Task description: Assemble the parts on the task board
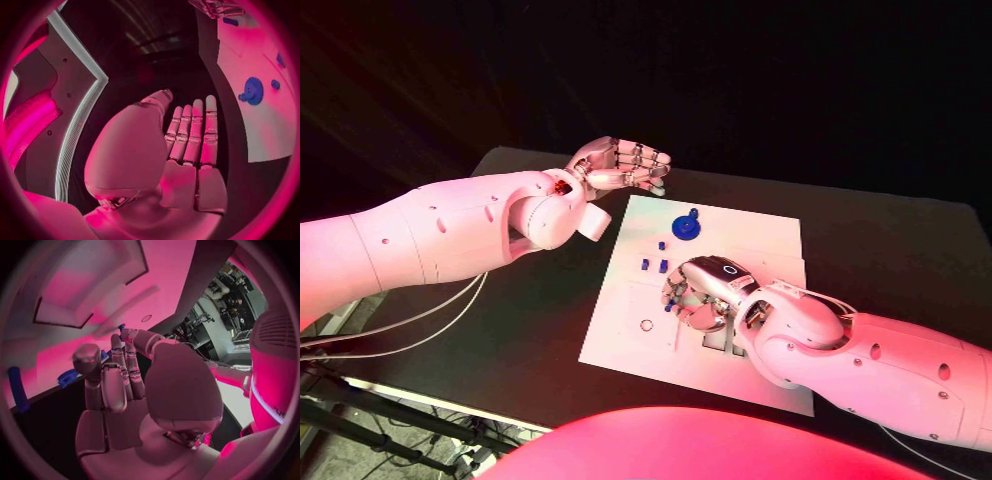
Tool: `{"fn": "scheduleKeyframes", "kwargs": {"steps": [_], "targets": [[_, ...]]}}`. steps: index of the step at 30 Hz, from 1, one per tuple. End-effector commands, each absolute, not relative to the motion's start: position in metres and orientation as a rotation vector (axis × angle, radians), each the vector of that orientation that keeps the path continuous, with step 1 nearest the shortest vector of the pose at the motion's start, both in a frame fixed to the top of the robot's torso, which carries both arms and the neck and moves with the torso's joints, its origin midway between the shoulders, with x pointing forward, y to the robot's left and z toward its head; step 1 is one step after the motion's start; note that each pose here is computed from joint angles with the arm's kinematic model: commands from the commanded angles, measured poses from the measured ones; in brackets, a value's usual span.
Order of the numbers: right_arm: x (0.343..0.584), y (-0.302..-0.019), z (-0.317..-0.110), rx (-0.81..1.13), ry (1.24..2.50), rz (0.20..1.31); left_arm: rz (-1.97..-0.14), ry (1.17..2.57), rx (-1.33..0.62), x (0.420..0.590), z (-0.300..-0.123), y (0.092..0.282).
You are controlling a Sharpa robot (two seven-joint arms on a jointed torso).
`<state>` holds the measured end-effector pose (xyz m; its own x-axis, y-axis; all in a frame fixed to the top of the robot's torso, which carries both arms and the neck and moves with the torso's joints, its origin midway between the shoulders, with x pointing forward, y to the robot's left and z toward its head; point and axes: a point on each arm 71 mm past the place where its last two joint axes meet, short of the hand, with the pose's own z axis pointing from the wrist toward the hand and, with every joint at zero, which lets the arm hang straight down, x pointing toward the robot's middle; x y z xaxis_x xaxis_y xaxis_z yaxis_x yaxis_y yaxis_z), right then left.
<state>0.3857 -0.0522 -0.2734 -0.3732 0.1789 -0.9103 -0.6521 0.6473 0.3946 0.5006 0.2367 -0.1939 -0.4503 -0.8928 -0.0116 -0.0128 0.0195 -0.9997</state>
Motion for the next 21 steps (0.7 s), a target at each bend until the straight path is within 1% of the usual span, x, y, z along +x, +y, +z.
{"fn": "scheduleKeyframes", "kwargs": {"steps": [1,9,21], "targets": [[0.3838,-0.0507,-0.2773,-0.429,1.766,0.888,-1.551,1.575,-0.944,0.5000,-0.1930,0.2326],[0.3815,-0.0472,-0.2789,-0.485,1.760,0.862,-1.547,1.573,-0.944,0.5002,-0.1930,0.2338],[0.3821,-0.0497,-0.2812,-0.473,1.780,0.855,-1.537,1.568,-0.946,0.5000,-0.1928,0.2377]]}}
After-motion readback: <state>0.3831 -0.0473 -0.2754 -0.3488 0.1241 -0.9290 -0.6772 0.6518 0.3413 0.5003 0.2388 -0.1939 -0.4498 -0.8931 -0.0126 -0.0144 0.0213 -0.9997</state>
